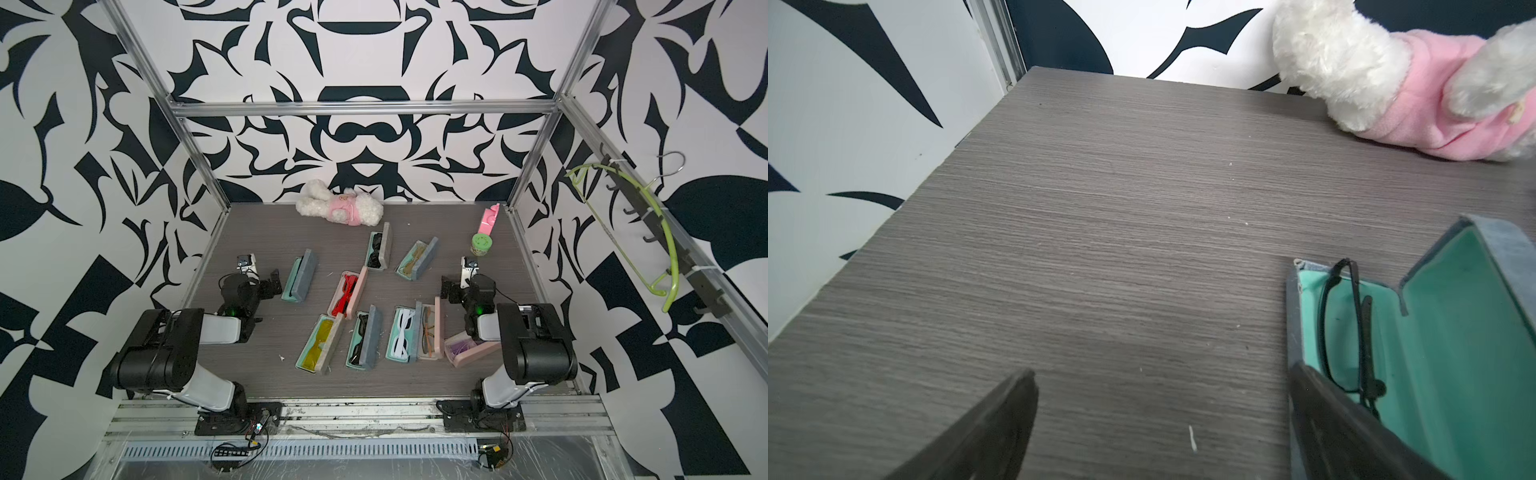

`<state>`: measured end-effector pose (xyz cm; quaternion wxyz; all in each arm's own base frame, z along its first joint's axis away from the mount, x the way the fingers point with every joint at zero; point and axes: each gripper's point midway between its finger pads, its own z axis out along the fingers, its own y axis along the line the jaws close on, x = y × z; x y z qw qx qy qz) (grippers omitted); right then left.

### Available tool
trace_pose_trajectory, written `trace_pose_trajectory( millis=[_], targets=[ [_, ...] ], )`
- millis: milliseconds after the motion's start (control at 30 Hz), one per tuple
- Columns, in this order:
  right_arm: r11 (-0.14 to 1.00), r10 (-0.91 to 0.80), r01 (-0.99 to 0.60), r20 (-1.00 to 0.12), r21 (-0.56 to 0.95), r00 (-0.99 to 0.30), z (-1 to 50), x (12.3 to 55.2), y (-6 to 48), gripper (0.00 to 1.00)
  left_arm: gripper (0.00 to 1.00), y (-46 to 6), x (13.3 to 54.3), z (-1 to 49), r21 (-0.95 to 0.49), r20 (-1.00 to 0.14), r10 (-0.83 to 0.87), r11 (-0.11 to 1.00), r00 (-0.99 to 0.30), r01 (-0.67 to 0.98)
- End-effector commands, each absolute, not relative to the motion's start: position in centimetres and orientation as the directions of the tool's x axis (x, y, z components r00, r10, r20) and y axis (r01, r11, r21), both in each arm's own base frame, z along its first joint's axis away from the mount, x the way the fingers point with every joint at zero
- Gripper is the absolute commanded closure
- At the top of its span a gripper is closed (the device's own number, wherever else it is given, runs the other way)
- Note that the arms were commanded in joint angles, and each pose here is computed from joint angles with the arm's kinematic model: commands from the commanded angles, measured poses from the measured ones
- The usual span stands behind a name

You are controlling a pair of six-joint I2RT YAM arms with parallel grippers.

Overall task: Close the glasses case
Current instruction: Adjust the glasses case at the center of the board.

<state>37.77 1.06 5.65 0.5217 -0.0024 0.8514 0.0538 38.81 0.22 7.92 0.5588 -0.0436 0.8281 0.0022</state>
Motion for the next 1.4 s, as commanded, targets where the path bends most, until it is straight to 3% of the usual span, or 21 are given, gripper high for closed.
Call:
trace_pose_trajectory(
  millis=[0, 800, 1100, 1233, 1367],
  targets=[
    [0.994, 0.036, -0.082, -0.918, 0.075, -0.395, 7.8, 38.8, 1.3, 0.0, 0.01, 0.2, 39.3, 8.8, -0.029, -0.934, -0.054, 0.997, -0.352, -0.076],
    [0.996, 0.053, -0.049, -0.924, 0.077, -0.379, 8.2, 39.0, 0.8, 0.0, 0.01, -0.2, 39.3, 8.9, -0.009, -0.937, -0.031, 0.998, -0.348, -0.066],
    [0.994, 0.108, 0.086, -0.828, 0.073, -0.55, 10.2, 39.0, -0.2, 0.04, 0.0, 0.4, 40.1, 14.2, 0.013, -0.922, -0.041, 0.99, -0.386, -0.137],
    [0.989, 0.12, 0.138, -0.84, 0.055, -0.529, 13.4, 38.2, -0.9, 0.04, 0.01, 0.2, 40.1, 20.1, -0.061, -0.939, -0.107, 0.987, -0.326, -0.148],
    [0.985, 0.167, 0.129, -0.837, 0.116, -0.521, 16.9, 36.9, -0.3, 0.04, 0.01, -0.2, 39.4, 23.3, -0.145, -0.887, -0.207, 0.974, -0.412, -0.176]
  ],
)
